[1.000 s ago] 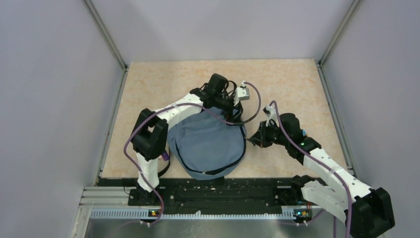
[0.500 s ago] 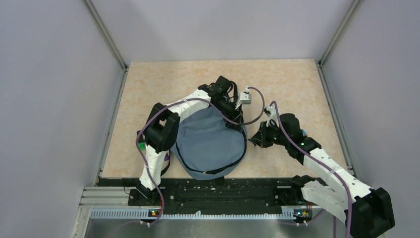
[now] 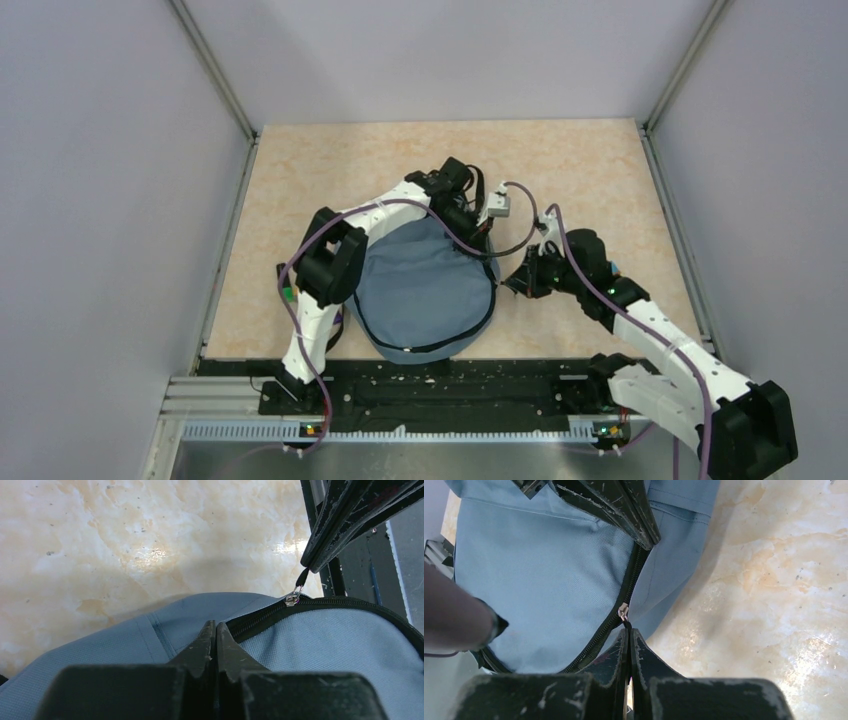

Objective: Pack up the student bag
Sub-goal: Zip the student bag at the center of the board.

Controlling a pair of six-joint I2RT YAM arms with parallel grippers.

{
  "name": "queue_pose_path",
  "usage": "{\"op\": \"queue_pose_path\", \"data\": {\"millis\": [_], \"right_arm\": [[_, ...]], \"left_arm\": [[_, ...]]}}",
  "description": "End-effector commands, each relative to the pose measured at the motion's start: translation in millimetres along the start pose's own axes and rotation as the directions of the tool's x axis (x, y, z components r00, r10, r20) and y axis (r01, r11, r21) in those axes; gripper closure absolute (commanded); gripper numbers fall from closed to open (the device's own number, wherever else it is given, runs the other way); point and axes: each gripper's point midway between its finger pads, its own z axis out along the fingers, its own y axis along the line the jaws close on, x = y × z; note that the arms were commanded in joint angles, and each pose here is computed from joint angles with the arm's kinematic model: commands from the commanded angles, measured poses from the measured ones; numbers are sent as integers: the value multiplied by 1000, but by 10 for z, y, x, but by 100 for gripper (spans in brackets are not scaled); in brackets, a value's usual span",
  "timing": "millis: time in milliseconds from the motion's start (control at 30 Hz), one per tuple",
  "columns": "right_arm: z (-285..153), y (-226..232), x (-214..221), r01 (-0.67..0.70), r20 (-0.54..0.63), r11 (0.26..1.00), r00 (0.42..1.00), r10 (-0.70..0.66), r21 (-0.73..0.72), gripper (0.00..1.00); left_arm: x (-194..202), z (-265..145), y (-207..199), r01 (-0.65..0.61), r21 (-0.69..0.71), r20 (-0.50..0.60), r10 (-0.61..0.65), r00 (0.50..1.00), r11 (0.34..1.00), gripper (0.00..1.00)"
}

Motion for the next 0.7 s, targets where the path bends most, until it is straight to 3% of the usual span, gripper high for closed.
{"op": "queue_pose_path", "data": {"millis": [0, 233, 467, 667], "right_arm": [[-65, 70, -197, 17, 64, 1000, 998, -17, -5, 100], [-79, 141, -121, 40, 49, 998, 998, -37, -58, 100], [-22, 235, 153, 24, 3, 993, 1000, -24, -118, 100], [103, 345, 297, 32, -42, 991, 998, -38, -128, 100]], "left_arm": [[176, 48, -130, 59, 15, -55, -58, 997, 998, 100], [-65, -49, 29, -36, -153, 60, 46, 997, 988, 100], [-381, -297, 328, -78, -400, 197, 169, 966, 913, 100], [-614, -598, 585, -30, -541, 273, 208, 939, 841, 100]]}}
